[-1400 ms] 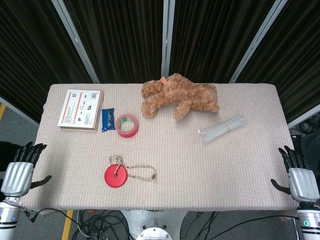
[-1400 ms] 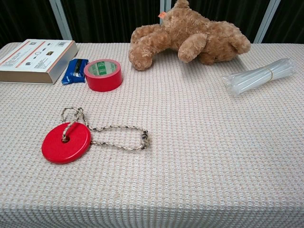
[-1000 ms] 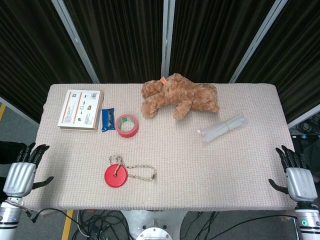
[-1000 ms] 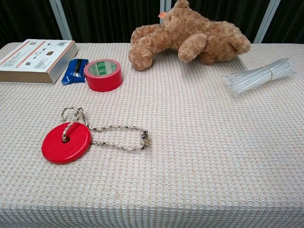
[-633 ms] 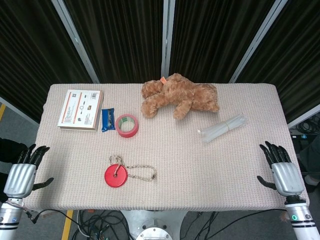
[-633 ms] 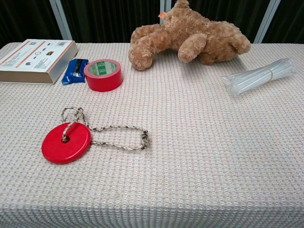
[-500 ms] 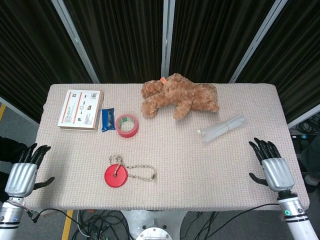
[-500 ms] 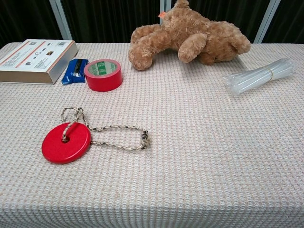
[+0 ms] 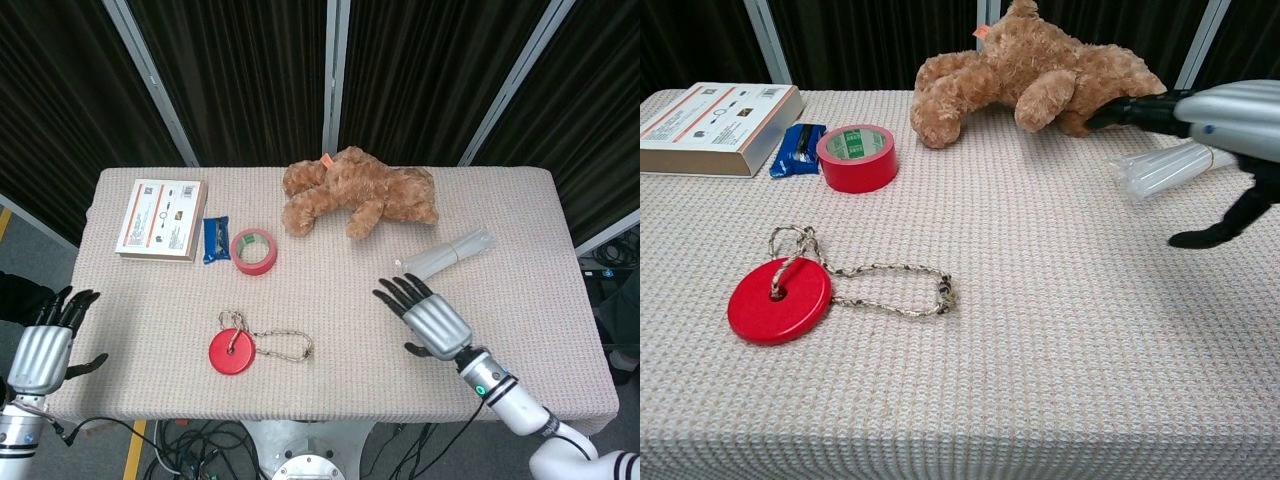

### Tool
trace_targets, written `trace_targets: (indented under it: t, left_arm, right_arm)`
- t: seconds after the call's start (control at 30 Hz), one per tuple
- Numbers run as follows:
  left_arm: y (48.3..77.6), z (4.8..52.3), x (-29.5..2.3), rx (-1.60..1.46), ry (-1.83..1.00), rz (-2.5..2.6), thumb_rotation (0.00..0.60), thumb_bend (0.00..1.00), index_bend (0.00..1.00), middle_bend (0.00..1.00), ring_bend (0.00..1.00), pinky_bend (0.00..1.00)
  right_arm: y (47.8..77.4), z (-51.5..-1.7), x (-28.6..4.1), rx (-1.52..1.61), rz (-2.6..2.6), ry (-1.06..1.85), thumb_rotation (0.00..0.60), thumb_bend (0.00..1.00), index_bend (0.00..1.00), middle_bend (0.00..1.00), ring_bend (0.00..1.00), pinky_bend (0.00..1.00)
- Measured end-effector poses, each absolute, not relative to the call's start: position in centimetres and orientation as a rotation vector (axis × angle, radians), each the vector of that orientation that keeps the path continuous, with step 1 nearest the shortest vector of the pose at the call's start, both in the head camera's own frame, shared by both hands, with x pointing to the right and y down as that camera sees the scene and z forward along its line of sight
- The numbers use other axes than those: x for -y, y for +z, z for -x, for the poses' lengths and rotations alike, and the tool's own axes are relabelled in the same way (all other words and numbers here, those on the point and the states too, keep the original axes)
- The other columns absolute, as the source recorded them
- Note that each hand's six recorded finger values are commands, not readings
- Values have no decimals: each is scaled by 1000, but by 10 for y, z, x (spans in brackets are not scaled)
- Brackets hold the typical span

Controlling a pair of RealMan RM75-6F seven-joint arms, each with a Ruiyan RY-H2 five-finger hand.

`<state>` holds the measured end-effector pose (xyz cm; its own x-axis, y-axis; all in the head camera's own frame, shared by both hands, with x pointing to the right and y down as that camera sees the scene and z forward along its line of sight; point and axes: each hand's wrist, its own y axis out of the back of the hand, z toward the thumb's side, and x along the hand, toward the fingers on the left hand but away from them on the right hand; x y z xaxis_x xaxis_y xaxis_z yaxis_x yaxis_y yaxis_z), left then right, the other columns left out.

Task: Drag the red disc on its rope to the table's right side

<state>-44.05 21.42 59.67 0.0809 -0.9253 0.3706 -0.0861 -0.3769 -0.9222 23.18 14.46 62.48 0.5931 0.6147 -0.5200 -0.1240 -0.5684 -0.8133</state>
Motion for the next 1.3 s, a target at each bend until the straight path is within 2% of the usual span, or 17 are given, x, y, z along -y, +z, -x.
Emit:
trace_targets:
  t: [0.27, 0.57, 0.9, 1.3]
  left_arm:
    - [595, 449, -216, -1043, -1400, 1585, 600, 13, 139, 123, 24, 119]
    - [596, 457, -218, -1059, -1415, 1575, 600, 13, 139, 123, 24, 119]
    - [597, 463, -220, -1072, -1423, 1576, 600, 13, 139, 123, 24, 119]
    - [595, 463, -219, -1078, -1416, 1571, 600, 13, 139, 123, 24, 119]
  right_arm:
    - [642, -152, -154, 211, 2003, 932, 600, 96, 0, 4, 0, 0]
    - [661, -106, -161, 94, 2001, 873, 600, 96, 0, 31, 0, 0]
    - [673, -106, -172, 30, 1982, 885, 600, 99, 0, 116, 0, 0]
    - [678, -91, -177, 37, 2032, 839, 600, 109, 60, 182, 0, 0]
